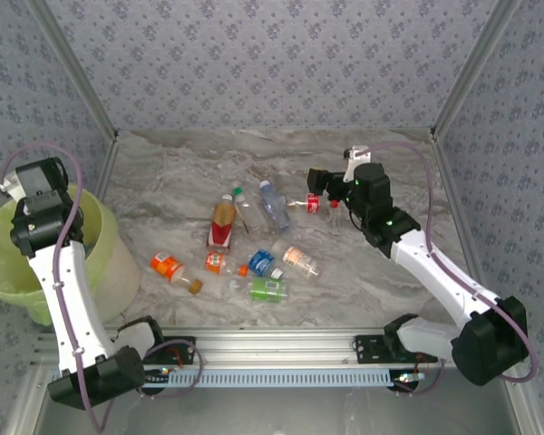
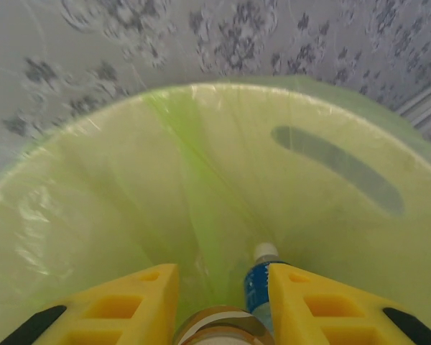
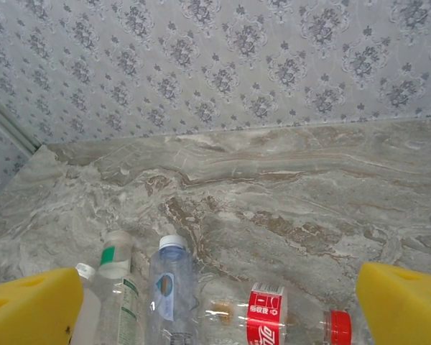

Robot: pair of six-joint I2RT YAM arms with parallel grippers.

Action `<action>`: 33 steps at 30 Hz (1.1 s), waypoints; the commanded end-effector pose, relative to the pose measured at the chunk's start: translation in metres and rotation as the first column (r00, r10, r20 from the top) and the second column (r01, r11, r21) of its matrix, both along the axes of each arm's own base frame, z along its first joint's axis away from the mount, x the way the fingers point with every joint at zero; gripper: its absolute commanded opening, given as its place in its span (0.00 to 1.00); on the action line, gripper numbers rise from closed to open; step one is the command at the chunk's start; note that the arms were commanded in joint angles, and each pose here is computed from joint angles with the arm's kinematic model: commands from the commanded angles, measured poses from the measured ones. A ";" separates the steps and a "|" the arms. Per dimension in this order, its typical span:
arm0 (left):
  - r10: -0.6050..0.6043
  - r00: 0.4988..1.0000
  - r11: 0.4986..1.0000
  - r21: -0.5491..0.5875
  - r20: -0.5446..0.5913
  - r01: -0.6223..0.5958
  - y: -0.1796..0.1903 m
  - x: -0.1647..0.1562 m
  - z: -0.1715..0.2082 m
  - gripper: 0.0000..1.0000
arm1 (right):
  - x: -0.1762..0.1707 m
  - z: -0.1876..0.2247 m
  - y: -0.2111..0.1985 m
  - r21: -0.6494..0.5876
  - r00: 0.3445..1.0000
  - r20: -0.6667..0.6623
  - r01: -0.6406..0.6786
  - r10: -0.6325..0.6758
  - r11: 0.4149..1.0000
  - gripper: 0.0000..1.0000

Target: Put the plastic bottles in the bin

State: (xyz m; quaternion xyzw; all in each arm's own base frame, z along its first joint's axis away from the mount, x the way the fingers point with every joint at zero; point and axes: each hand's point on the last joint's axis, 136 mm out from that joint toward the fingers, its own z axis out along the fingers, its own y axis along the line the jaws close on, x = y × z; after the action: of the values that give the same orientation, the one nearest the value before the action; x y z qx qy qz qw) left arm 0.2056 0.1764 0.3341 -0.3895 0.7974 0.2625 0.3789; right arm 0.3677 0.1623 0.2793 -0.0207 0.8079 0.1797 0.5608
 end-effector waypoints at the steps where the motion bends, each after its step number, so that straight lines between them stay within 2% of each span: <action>1: 0.019 0.997 0.999 -0.027 0.072 -0.017 0.000 0.002 0.000 0.12 | -0.001 0.018 -0.006 0.015 0.999 0.023 0.039 -0.039 0.999 1.00; 6: 0.040 0.997 0.999 -0.038 0.067 -0.037 0.002 0.004 -0.012 0.20 | 0.000 0.019 -0.004 0.009 0.999 0.020 0.036 -0.037 0.999 1.00; 8: 0.027 0.996 0.998 -0.050 0.084 -0.023 0.001 0.008 -0.012 0.28 | 0.001 0.018 -0.003 0.004 0.999 0.016 0.033 -0.033 0.999 1.00; 11: -0.021 0.991 0.996 -0.086 0.129 0.032 -0.008 0.016 -0.008 0.55 | 0.001 0.013 -0.002 -0.011 0.999 0.002 0.034 -0.034 0.999 1.00; 15: -0.062 0.982 0.992 -0.099 0.179 0.081 -0.017 0.018 0.006 0.75 | 0.001 0.011 -0.003 -0.021 0.999 -0.003 0.044 -0.044 0.999 1.00; 18: -0.120 0.968 0.985 -0.095 0.220 0.144 -0.027 0.018 0.024 0.85 | 0.001 0.009 -0.004 -0.028 0.999 -0.009 0.051 -0.052 0.998 1.00; 25: -0.276 0.902 0.940 -0.103 0.332 0.325 -0.066 0.018 0.060 0.98 | 0.000 0.004 -0.005 -0.027 0.998 -0.018 0.060 -0.060 0.998 1.00; 28: -0.372 0.849 0.897 -0.090 0.375 0.433 -0.091 0.024 0.071 0.99 | 0.000 0.001 -0.005 -0.029 0.998 -0.021 0.063 -0.064 0.998 1.00; 31: -0.523 0.728 0.791 -0.067 0.443 0.609 -0.131 0.036 0.087 0.99 | 0.000 0.000 -0.006 -0.033 0.997 -0.023 0.067 -0.068 0.997 1.00; 33: -0.606 0.624 0.702 -0.037 0.493 0.711 -0.161 0.043 0.100 0.99 | 0.000 -0.001 -0.007 -0.036 0.997 -0.025 0.069 -0.070 0.997 1.00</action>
State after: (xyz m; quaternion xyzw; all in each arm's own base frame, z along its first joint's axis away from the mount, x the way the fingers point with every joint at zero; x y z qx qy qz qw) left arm 0.2402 0.0559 0.4078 -0.2335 0.8100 -0.0091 0.5379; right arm 0.3669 0.1580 0.2781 -0.0107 0.8168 0.1524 0.5563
